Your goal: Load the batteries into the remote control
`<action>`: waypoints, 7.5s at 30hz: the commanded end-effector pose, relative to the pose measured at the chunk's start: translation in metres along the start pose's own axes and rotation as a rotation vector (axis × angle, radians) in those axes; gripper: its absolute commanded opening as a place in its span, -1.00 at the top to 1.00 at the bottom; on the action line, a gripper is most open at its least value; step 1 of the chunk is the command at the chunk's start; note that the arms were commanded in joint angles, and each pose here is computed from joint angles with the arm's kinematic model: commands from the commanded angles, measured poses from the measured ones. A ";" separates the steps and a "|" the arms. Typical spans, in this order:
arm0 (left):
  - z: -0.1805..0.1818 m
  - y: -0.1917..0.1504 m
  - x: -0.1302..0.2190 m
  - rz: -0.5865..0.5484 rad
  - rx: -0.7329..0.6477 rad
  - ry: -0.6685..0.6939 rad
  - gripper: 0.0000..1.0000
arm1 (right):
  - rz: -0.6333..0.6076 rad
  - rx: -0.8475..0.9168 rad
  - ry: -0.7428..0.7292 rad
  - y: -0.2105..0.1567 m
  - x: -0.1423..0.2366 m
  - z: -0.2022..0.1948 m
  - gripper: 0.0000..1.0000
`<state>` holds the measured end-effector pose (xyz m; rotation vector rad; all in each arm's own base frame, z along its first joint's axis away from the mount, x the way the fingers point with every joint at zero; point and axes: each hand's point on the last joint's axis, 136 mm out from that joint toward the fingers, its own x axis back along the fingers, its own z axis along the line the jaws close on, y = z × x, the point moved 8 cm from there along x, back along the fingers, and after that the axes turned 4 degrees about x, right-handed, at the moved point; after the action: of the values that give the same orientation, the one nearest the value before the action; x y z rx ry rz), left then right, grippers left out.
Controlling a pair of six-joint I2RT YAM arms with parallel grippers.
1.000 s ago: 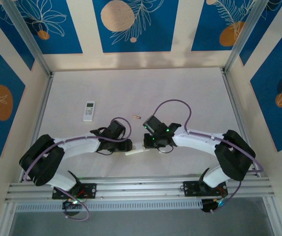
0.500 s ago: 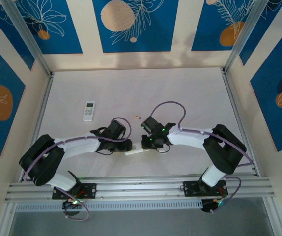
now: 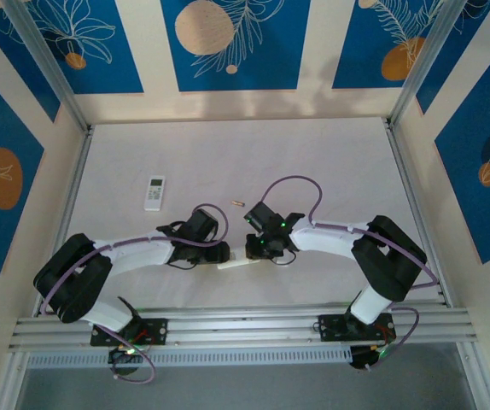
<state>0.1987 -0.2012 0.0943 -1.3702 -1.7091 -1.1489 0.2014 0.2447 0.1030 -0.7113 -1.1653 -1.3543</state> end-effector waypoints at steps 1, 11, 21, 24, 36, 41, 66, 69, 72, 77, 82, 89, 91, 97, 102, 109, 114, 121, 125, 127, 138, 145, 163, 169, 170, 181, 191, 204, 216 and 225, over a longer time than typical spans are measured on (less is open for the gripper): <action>0.005 0.002 -0.015 -0.016 0.002 0.010 -0.21 | 0.001 0.000 0.015 0.004 0.006 0.006 0.61; 0.004 0.002 -0.016 -0.014 0.001 0.011 -0.21 | 0.001 -0.046 0.054 0.010 0.028 0.011 0.64; 0.004 0.003 -0.016 -0.015 -0.001 0.013 -0.21 | 0.059 -0.059 0.027 0.000 0.018 0.003 0.64; 0.004 0.002 -0.016 -0.012 -0.001 0.014 -0.21 | 0.075 -0.058 0.023 -0.001 0.012 0.002 0.65; 0.005 0.002 -0.015 -0.013 0.000 0.019 -0.21 | 0.099 -0.052 0.013 -0.003 -0.004 0.000 0.65; 0.005 0.002 -0.016 -0.011 0.001 0.017 -0.21 | 0.101 -0.044 0.017 -0.003 0.000 0.003 0.62; 0.006 0.001 -0.018 -0.008 0.004 0.016 -0.21 | 0.094 -0.032 -0.005 -0.002 0.011 0.004 0.48; 0.006 0.001 -0.018 -0.008 0.004 0.016 -0.20 | 0.088 -0.030 -0.005 -0.002 0.013 0.004 0.51; 0.006 0.001 -0.018 -0.009 0.005 0.016 -0.21 | 0.086 -0.031 -0.005 -0.002 0.013 0.004 0.59; 0.006 0.000 -0.018 -0.007 0.004 0.017 -0.21 | 0.089 -0.034 -0.004 -0.003 0.010 0.003 0.65; 0.007 0.001 -0.017 -0.011 0.003 0.019 -0.21 | 0.082 -0.024 -0.018 -0.002 0.002 0.001 0.67; 0.007 0.000 -0.018 -0.008 0.002 0.019 -0.20 | 0.012 0.068 -0.006 0.002 -0.008 0.001 0.71; 0.007 0.001 -0.018 -0.008 0.002 0.020 -0.20 | -0.001 0.085 0.016 0.004 -0.010 0.002 0.71; 0.005 0.003 -0.017 -0.012 0.001 0.016 -0.20 | -0.013 0.096 0.006 0.004 -0.025 -0.003 0.76; 0.005 0.002 -0.017 -0.010 -0.002 0.021 -0.20 | -0.017 0.082 -0.027 -0.008 -0.040 -0.014 0.78; 0.003 0.004 -0.019 -0.007 -0.006 0.019 -0.21 | -0.047 0.067 -0.038 -0.013 -0.028 -0.015 0.68; 0.004 0.005 -0.019 -0.009 -0.010 0.025 -0.20 | -0.111 0.049 0.031 0.004 0.013 -0.005 0.48; 0.004 0.005 -0.016 -0.017 -0.014 0.030 -0.21 | -0.223 0.116 0.048 0.030 0.059 0.003 0.36; 0.002 0.007 -0.005 -0.056 -0.018 0.020 -0.27 | -0.233 0.265 -0.050 0.061 0.053 0.008 0.34; 0.003 0.008 0.004 -0.088 -0.021 0.018 -0.41 | -0.219 0.340 -0.096 0.077 0.043 0.012 0.33; 0.017 0.004 0.052 -0.247 -0.035 0.062 -0.66 | -0.072 0.478 -0.170 0.158 -0.015 0.026 0.09; 0.022 0.001 0.055 -0.258 -0.039 0.075 -0.71 | -0.054 0.527 -0.253 0.170 -0.033 0.022 0.08; 0.020 0.001 0.051 -0.240 -0.039 0.062 -0.75 | 0.000 0.510 -0.271 0.171 -0.034 0.015 0.79; 0.015 0.005 0.048 -0.227 -0.052 0.060 -0.77 | -0.124 0.284 -0.119 0.133 0.038 0.018 0.89; 0.014 0.006 0.048 -0.230 -0.052 0.062 -0.81 | -0.137 0.234 -0.100 0.119 0.046 0.016 0.92; 0.001 0.016 0.048 -0.258 -0.091 0.012 -1.00 | -0.159 0.117 -0.152 0.019 0.045 0.011 0.92; 0.006 0.010 0.044 -0.247 -0.056 -0.008 -1.00 | -0.120 0.121 -0.164 0.011 0.019 0.007 0.91; 0.008 0.008 0.043 -0.239 -0.053 0.001 -1.00 | -0.085 0.129 -0.214 0.003 -0.001 0.000 0.87; 0.007 0.009 0.040 -0.230 -0.050 0.001 -1.00 | -0.067 0.135 -0.214 0.001 0.005 0.005 0.64; 0.007 0.008 0.037 -0.220 -0.048 -0.001 -1.00 | -0.086 0.145 -0.196 0.006 0.013 0.009 0.55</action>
<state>0.1981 -0.1781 0.1303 -1.2138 -1.8803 -1.3426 0.2015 0.2463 0.1077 -0.7239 -1.4485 -1.2534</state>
